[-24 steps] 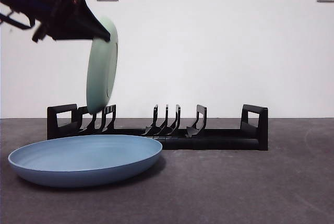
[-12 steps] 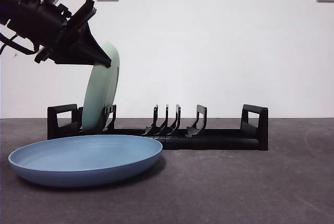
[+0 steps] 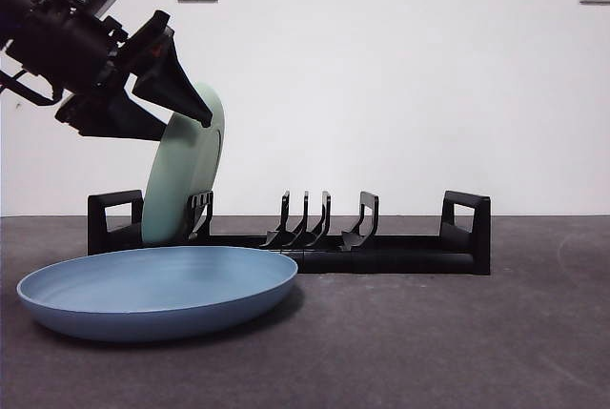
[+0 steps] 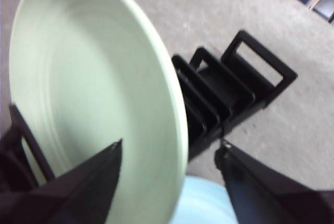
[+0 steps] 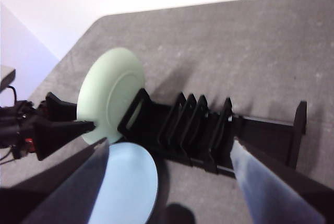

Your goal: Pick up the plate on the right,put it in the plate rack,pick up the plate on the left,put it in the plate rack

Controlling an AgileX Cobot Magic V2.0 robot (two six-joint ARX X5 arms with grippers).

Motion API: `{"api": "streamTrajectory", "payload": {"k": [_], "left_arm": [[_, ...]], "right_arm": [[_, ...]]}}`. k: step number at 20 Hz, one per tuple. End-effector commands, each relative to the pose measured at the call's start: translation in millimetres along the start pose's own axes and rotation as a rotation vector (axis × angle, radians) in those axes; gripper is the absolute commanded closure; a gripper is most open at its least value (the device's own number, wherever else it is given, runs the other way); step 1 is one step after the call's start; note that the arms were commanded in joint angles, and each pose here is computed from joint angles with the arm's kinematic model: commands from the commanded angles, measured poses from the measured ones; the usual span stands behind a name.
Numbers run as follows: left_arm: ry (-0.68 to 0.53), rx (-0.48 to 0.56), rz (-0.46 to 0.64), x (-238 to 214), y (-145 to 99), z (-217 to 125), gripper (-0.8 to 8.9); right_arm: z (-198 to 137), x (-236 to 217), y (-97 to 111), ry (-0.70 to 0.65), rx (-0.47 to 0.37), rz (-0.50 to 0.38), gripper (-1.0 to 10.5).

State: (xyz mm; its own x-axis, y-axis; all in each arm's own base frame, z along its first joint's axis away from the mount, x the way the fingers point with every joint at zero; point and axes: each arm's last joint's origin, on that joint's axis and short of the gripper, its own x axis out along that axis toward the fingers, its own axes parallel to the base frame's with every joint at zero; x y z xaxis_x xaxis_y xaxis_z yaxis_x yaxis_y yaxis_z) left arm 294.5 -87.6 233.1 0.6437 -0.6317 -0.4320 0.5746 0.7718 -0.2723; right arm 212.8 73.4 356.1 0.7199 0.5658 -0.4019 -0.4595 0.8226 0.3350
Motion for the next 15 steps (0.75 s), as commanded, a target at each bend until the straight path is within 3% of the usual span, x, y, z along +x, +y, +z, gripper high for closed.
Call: {"api": "streamTrajectory", "payload": {"k": [1,5,8,11,15], "left_arm": [[-0.024,0.066,-0.008,-11,-10,7,4.56],[-0.061,0.164,-0.001,-38,-29,18,4.56],[-0.086,0.301,0.091,-63,-50,24,4.56],[-0.104,0.523,0.229,-99,-87,24,4.57],[-0.094,0.638,0.282,-130,-124,12,4.59]], "right_arm": [[-4,8,0,0.052,0.007,0.031,5.8],[-13,27,4,0.158,0.028,0.138,5.8],[-23,46,6,0.251,0.041,0.153,5.8],[-43,81,12,0.395,0.048,0.176,5.8],[-71,129,14,0.522,0.05,0.187,5.8]]}}
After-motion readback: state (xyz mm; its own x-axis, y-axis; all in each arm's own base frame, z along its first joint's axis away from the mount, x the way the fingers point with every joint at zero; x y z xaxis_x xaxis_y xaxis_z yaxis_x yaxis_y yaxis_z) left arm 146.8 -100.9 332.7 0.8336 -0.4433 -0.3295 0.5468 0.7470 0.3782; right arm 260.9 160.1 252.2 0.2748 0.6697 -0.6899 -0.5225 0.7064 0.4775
